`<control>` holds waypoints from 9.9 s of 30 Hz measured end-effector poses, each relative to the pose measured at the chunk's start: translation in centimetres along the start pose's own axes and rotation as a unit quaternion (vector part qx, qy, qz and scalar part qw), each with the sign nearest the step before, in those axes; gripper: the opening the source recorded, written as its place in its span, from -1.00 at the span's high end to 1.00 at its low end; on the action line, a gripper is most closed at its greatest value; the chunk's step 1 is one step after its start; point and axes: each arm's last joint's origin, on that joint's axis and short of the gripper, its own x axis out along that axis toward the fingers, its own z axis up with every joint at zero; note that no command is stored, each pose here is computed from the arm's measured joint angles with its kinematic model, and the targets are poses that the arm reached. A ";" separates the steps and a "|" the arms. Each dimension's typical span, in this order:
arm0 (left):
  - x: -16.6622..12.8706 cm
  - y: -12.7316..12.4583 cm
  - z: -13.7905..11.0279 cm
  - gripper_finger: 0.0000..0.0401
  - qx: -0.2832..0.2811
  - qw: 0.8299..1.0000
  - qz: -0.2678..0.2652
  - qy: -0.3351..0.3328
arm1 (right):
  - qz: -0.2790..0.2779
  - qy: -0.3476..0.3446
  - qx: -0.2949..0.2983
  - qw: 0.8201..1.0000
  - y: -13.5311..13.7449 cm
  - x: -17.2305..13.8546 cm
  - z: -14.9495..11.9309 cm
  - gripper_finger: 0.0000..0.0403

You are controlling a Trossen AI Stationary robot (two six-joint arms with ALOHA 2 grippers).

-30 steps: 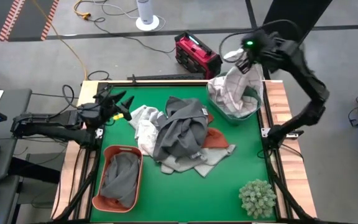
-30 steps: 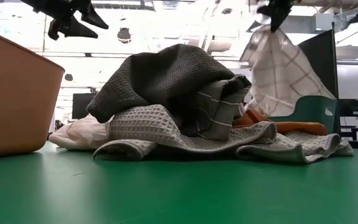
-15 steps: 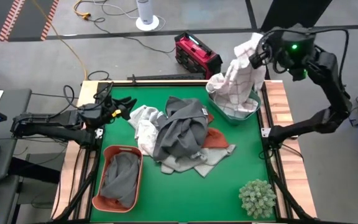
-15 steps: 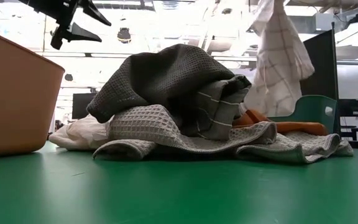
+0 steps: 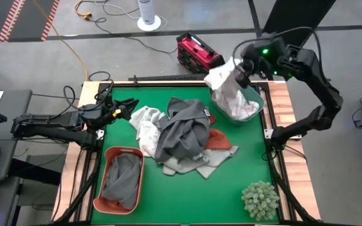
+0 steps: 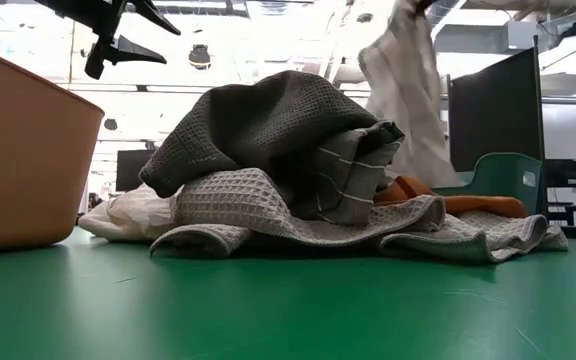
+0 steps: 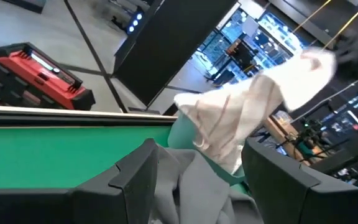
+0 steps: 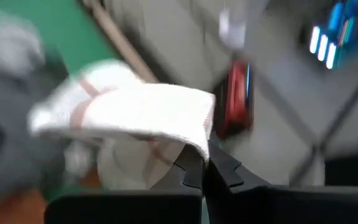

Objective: Sort towels by color in basket
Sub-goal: Adjust the white patterned towel in the green bin

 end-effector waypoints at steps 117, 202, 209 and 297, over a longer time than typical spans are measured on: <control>-0.7 0.5 6.9 -0.11 0.084 0.975 0.021 0.205 | 0.106 0.270 0.115 0.950 -1.2 21.0 -10.1 -0.08; 2.2 -0.5 6.8 -0.11 0.100 0.937 -0.004 0.334 | 0.105 0.287 0.133 0.943 -0.5 19.4 -6.8 0.06; 1.7 -1.6 8.6 -0.11 0.147 0.948 -0.003 0.283 | 0.119 0.247 0.124 0.954 2.0 24.7 -8.8 0.06; 1.0 -1.2 8.2 -0.11 0.108 0.938 0.032 0.327 | 0.082 0.403 -0.050 0.910 2.5 20.8 -10.0 -0.11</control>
